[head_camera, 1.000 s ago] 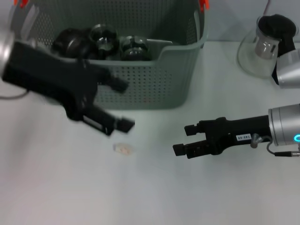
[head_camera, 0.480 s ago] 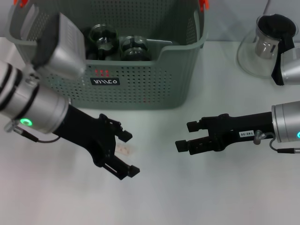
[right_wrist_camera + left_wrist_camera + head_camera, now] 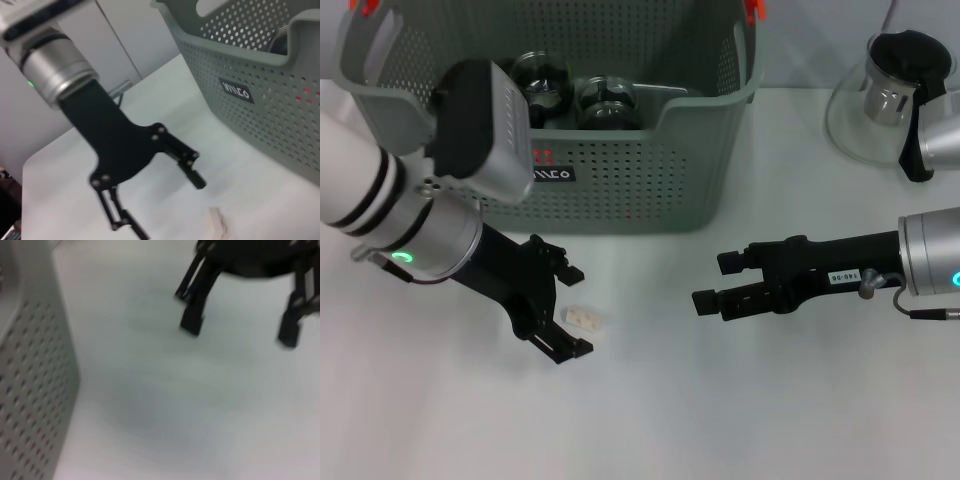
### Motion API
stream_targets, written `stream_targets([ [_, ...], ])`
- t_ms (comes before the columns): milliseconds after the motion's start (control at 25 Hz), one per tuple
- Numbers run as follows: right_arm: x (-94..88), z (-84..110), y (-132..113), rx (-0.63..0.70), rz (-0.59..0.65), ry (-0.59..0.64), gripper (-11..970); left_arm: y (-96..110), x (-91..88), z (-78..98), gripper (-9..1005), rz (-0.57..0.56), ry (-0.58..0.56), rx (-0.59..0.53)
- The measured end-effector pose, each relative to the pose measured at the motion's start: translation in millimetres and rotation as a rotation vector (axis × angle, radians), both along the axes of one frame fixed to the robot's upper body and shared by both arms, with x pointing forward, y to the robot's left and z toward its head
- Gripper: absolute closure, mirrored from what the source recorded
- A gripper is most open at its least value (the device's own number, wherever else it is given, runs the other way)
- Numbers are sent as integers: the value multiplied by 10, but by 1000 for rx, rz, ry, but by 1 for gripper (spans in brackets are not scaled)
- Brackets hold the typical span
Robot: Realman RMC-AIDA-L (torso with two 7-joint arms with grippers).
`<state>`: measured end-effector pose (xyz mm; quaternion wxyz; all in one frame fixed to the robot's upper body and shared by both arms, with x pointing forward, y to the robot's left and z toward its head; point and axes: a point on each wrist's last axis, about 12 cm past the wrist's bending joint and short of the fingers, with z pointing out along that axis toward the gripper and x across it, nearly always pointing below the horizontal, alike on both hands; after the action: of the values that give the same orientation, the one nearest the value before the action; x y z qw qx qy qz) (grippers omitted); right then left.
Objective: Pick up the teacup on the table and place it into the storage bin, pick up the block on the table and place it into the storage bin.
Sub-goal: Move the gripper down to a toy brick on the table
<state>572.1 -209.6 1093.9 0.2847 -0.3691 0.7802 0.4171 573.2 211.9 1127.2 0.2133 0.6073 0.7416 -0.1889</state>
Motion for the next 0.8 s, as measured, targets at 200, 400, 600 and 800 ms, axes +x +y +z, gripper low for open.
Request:
stream_targets([
  [200,13,11,-3,7,-13,5,17,-120,41,-110,84,-28,-48,88],
  [400,22,22,-8,14,-21,3,17,-223,48,-170,89,-53,-54,148],
  [600,21,14,-7,13,-22,5,17,-267,52,-217,95,-67,-28,166],
  [800,19,10,-8,12,-23,6,18,-279,43,-227,100,-75,-15,170],
])
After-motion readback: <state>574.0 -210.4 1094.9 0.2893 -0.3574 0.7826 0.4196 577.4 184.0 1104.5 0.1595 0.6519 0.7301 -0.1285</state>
